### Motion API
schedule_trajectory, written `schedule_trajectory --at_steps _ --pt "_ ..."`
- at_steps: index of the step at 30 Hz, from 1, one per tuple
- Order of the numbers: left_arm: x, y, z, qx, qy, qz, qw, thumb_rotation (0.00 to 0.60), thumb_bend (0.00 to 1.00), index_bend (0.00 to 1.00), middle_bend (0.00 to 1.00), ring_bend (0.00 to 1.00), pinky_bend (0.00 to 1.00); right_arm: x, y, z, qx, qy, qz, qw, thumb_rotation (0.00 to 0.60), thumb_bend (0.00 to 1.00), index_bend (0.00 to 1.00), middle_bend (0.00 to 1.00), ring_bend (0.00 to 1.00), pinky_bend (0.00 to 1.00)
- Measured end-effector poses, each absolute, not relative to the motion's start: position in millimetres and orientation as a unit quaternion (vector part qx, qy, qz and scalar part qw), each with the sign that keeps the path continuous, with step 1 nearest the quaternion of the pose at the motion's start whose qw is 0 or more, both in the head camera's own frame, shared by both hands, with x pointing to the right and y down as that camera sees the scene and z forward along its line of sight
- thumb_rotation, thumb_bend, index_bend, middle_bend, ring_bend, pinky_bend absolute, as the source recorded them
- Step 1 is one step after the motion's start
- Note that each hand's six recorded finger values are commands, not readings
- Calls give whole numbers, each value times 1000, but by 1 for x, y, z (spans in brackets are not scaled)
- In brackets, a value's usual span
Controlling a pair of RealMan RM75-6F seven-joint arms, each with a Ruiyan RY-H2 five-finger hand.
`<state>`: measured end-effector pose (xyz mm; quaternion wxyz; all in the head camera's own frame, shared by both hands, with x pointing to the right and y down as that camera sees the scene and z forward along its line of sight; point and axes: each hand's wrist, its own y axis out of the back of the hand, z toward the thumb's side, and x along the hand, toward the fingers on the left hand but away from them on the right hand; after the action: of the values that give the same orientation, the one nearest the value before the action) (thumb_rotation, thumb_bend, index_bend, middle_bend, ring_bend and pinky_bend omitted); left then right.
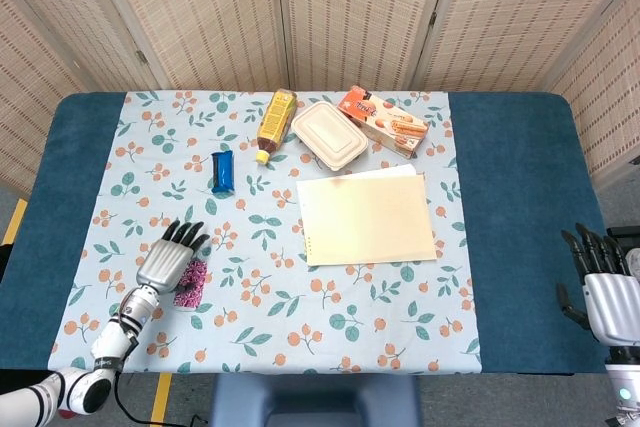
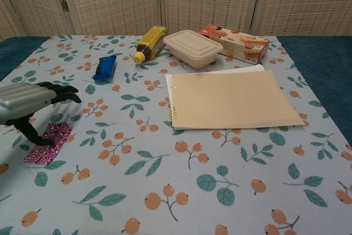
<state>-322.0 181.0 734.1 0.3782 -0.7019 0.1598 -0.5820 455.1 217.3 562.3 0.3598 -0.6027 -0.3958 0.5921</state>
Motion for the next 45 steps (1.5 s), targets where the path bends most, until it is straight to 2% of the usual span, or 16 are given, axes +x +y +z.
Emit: schedule_trajectory --at_steps 5,10,17,22,30,45 --pt "-320 166 736 -696 177 -583 380 600 175 162 44 0 0 455 217 562 -602 -396 592 360 600 497 0 0 0 0" --pt "-318 165 726 -700 185 -574 382 600 175 164 44 0 0 454 216 561 -602 -397 591 362 600 496 0 0 0 0" --pt "-325 188 704 -705 178 -568 385 600 177 171 44 0 0 454 214 561 -603 -396 590 363 600 497 0 0 0 0" --pt "-331 209 699 -707 165 -571 383 600 177 172 44 0 0 452 212 562 -605 -394 588 365 600 497 0 0 0 0" --pt "-328 218 708 -709 155 -574 378 600 177 171 44 0 0 453 213 561 -605 -396 588 364 600 496 0 0 0 0" --pt "-325 208 720 -706 155 -582 373 600 177 171 44 0 0 457 215 562 -602 -397 592 359 600 497 0 0 0 0"
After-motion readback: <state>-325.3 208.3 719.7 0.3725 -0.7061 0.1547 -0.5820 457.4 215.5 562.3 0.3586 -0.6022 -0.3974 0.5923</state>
